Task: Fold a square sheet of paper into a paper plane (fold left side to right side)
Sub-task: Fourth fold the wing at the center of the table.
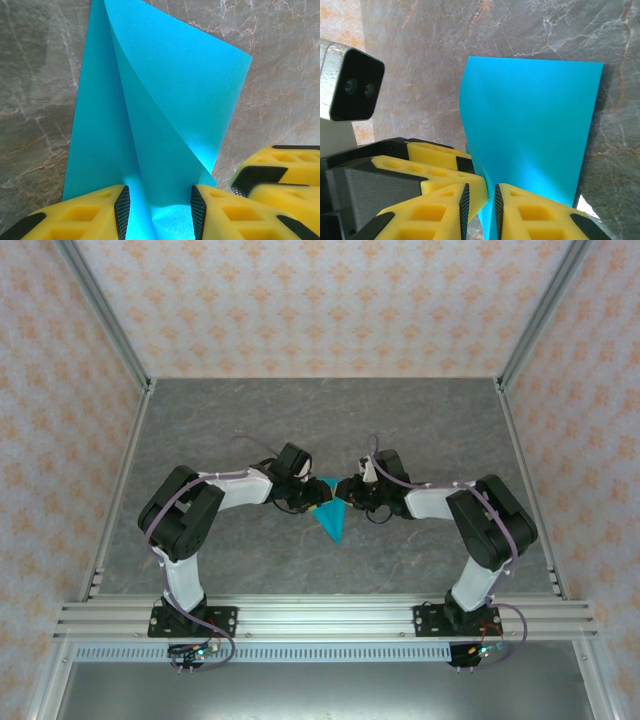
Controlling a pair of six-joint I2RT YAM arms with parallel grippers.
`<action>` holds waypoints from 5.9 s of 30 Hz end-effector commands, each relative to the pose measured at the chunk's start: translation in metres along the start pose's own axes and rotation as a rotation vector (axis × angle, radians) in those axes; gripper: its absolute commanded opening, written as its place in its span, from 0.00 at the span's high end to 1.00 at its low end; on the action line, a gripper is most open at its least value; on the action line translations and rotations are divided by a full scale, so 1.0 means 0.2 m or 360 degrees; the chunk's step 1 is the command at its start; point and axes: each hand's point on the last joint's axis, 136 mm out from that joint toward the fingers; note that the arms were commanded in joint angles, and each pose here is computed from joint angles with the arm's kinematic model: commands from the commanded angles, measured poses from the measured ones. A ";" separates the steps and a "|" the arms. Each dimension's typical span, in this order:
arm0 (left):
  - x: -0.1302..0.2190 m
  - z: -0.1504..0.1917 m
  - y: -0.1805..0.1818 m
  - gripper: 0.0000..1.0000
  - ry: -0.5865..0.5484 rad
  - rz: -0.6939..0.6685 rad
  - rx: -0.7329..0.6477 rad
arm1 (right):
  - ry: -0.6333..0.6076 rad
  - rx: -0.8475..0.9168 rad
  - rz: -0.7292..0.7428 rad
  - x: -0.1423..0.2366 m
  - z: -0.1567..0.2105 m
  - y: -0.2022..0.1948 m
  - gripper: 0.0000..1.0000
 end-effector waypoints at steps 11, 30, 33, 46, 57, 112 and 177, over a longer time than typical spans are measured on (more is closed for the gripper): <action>0.01 -0.02 -0.03 0.60 -0.0021 0.0007 -0.0009 | 0.0053 -0.0030 -0.0026 -0.04 0.02 -0.02 0.78; -0.01 -0.01 -0.03 0.60 -0.0013 0.0002 -0.0011 | 0.0131 -0.0090 -0.0117 -0.07 0.06 0.00 0.82; -0.01 -0.01 -0.03 0.60 -0.0018 0.0004 -0.0012 | 0.0142 -0.0104 -0.0133 -0.08 0.06 0.00 0.82; 0.00 -0.01 -0.04 0.60 -0.0018 0.0006 -0.0013 | 0.0170 -0.0116 -0.0059 -0.09 0.08 -0.05 0.95; 0.10 -0.03 -0.03 0.58 -0.0095 -0.0050 -0.0046 | 0.0123 -0.0057 0.0044 -0.05 0.06 -0.08 0.99; -0.02 -0.01 0.03 0.65 -0.0009 -0.0064 0.0004 | 0.0118 -0.0039 -0.0072 -0.06 0.05 0.03 0.75; -0.01 -0.01 0.01 0.65 -0.0002 -0.0060 -0.0016 | 0.0027 0.0157 0.0397 0.03 -0.04 -0.15 0.93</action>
Point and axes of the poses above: each hand's point on the last joint's axis, 136 mm out from that joint toward the fingers, its own x axis back along the fingers, its own y axis along the line the jaws close on, z = x × y
